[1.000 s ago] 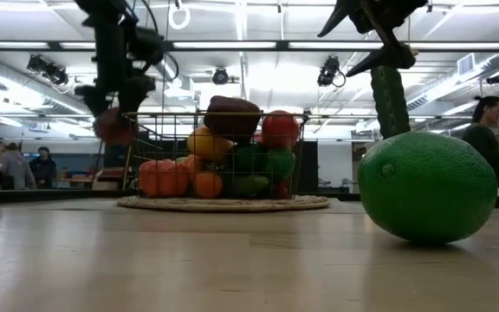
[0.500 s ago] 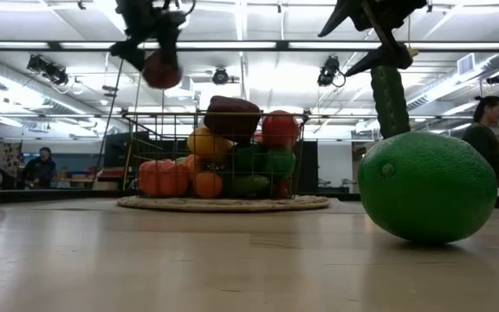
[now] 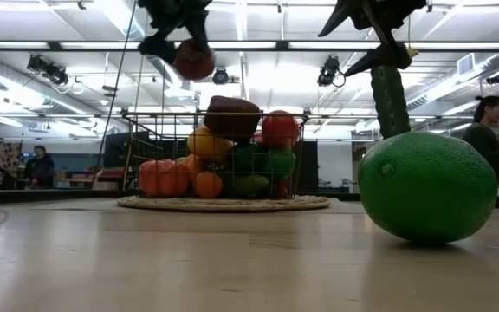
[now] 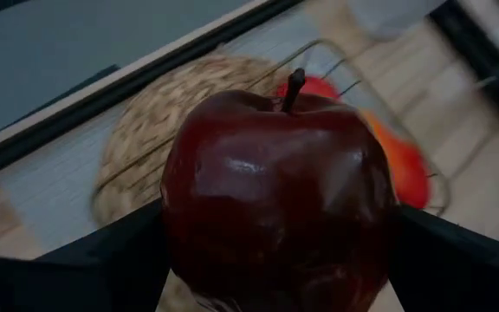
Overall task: Build produce basket
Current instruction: Put the dark apple into the gold wire basket
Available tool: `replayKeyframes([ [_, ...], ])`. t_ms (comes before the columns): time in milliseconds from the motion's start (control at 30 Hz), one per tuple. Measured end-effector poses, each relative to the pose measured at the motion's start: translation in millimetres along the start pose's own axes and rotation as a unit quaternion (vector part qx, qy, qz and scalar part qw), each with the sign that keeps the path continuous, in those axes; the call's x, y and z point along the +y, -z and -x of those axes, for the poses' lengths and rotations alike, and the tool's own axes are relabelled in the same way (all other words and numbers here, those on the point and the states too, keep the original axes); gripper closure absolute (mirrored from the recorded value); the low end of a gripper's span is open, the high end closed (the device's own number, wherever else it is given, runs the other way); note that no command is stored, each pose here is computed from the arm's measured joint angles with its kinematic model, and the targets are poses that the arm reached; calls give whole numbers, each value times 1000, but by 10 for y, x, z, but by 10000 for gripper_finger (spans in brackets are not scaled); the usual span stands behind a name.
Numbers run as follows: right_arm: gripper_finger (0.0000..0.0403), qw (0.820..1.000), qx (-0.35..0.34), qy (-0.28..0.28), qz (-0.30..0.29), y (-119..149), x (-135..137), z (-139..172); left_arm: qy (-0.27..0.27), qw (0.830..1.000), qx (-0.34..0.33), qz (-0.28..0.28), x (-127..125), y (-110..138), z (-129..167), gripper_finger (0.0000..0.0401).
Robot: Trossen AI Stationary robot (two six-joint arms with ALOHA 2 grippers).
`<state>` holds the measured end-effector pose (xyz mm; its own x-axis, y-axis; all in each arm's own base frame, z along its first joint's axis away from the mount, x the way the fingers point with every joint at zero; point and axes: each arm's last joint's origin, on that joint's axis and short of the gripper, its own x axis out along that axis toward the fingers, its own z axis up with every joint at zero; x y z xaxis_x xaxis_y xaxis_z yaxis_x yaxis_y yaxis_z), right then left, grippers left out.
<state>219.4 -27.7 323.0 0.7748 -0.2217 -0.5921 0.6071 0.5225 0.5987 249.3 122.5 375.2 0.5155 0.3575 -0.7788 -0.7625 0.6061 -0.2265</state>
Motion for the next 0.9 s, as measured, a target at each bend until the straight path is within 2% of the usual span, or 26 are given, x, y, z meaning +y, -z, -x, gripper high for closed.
replayKeyframes([
  [100,19,1000,0,0,0,0,0,0,23,999,-34,13,-65,-57,5,48],
  [233,19,1000,1,-1,0,6,4,1,32,998,-48,19,-86,-80,11,48],
  [467,19,1000,6,-4,4,31,21,5,33,998,-46,16,-100,-67,15,48],
  [733,19,1000,7,-5,6,37,25,6,19,999,-19,-21,-85,-7,12,46],
  [900,19,1000,7,-5,6,36,26,6,24,999,-1,-38,-78,19,11,13],
])
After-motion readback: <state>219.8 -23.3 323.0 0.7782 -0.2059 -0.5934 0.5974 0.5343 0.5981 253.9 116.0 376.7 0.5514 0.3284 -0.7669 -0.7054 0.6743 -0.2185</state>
